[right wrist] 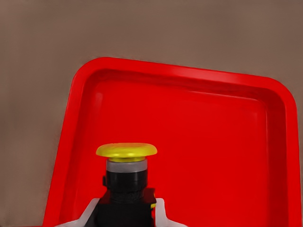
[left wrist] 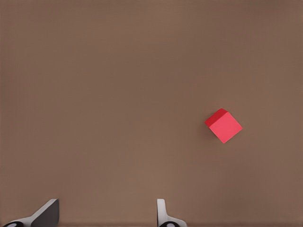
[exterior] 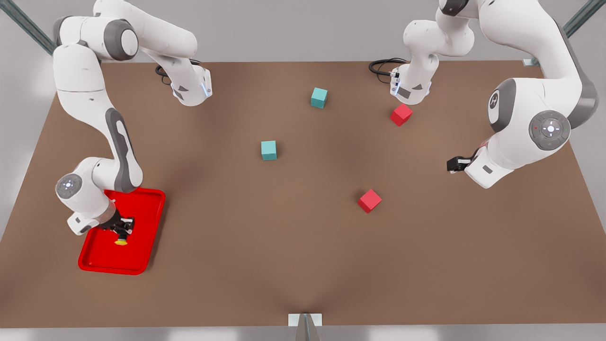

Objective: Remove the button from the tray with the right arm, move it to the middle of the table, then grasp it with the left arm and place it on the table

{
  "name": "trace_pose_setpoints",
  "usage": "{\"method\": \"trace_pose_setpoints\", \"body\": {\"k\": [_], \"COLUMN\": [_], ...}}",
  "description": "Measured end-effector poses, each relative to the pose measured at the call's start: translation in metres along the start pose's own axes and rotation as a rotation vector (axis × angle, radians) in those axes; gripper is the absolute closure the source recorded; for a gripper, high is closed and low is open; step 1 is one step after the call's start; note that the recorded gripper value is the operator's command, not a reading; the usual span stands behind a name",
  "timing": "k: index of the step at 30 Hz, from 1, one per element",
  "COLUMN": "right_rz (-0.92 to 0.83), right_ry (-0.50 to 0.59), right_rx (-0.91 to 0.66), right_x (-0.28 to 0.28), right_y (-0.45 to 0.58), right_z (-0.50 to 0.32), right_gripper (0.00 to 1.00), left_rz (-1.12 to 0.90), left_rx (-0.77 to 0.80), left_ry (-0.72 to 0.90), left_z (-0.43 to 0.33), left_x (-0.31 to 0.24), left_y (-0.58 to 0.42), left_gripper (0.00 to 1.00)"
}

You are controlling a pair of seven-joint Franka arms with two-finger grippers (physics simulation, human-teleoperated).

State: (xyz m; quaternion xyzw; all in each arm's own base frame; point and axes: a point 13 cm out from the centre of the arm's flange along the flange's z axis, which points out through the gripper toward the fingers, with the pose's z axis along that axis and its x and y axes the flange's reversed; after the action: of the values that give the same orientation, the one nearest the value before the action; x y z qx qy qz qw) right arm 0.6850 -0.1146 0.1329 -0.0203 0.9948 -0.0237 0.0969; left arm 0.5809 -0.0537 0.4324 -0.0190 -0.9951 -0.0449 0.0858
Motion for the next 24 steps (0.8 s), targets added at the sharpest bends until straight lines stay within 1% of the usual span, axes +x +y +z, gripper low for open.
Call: {"method": "trace_pose_setpoints", "body": {"k": [2,3,8,12,15,21,24], "right_rz": [-0.071,-0.107,-0.213,-0.240,-0.238,-0.119,-0.045], "right_ry": [-0.033,-0.034,-0.020,-0.052,-0.052,-0.083,-0.061], "right_rx": [-0.010,-0.019,-0.061,-0.096,-0.126,-0.181,-0.206], "right_x": [-0.032,-0.038,-0.038,-0.044,-0.034,-0.025,0.012], "right_y": [0.050,0.081,0.220,0.332,0.424,0.585,0.654], "right_z": [-0.024,-0.029,-0.041,-0.069,-0.069,-0.064,-0.052], "right_gripper": [0.65,0.65,0.64,0.64,0.64,0.64,0.63], "left_rz": [0.002,0.003,0.003,0.003,0.004,0.004,0.004], "left_rx": [0.000,0.000,-0.001,-0.003,-0.003,-0.005,-0.006], "left_ry": [0.000,0.000,0.005,0.011,0.012,0.018,0.023], "left_z": [0.000,0.000,0.003,0.006,0.006,0.010,0.013], "left_x": [0.000,0.000,-0.001,-0.002,-0.002,-0.003,-0.004], "left_y": [-0.001,-0.002,-0.002,-0.002,-0.002,-0.003,-0.003], "left_gripper": [0.00,0.00,0.00,0.00,0.00,0.00,0.00]}}
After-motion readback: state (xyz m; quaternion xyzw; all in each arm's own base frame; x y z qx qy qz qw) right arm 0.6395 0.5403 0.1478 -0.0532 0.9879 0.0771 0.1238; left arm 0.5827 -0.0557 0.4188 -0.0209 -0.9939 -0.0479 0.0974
